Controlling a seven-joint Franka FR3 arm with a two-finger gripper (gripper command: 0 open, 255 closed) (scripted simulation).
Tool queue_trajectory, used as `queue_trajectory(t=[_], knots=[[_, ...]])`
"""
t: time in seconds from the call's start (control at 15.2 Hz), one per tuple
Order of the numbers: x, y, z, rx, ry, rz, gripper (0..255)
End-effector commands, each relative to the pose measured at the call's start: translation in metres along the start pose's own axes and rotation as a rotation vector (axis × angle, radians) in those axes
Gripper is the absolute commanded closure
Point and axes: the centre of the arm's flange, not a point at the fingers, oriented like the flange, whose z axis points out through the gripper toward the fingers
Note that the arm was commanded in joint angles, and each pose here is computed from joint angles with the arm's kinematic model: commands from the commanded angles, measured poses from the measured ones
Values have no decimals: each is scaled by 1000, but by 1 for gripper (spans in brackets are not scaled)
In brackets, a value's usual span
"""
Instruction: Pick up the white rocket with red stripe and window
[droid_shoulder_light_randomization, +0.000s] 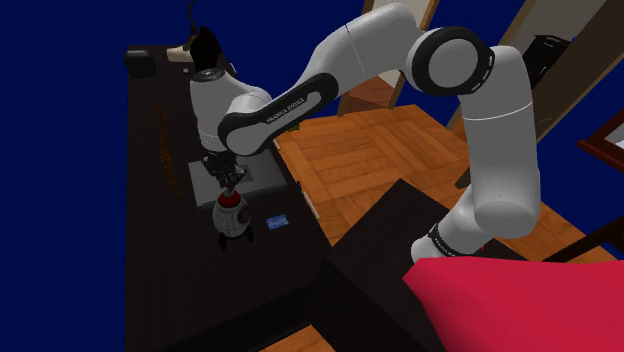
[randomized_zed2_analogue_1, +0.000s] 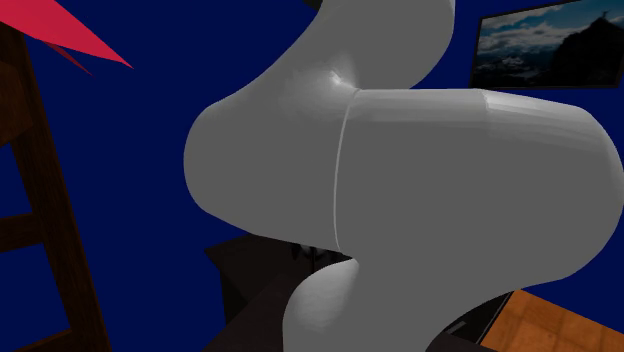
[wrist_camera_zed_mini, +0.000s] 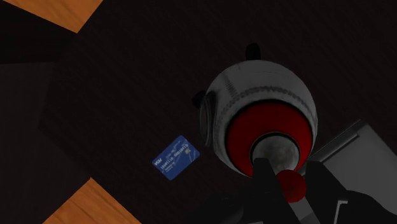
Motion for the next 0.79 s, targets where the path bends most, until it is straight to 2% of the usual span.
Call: queue_trajectory(t=[0.0, 0.73], knots=[[-1, 0, 1, 0, 0, 0, 255], [-1, 1, -57, 0, 0, 0, 255]])
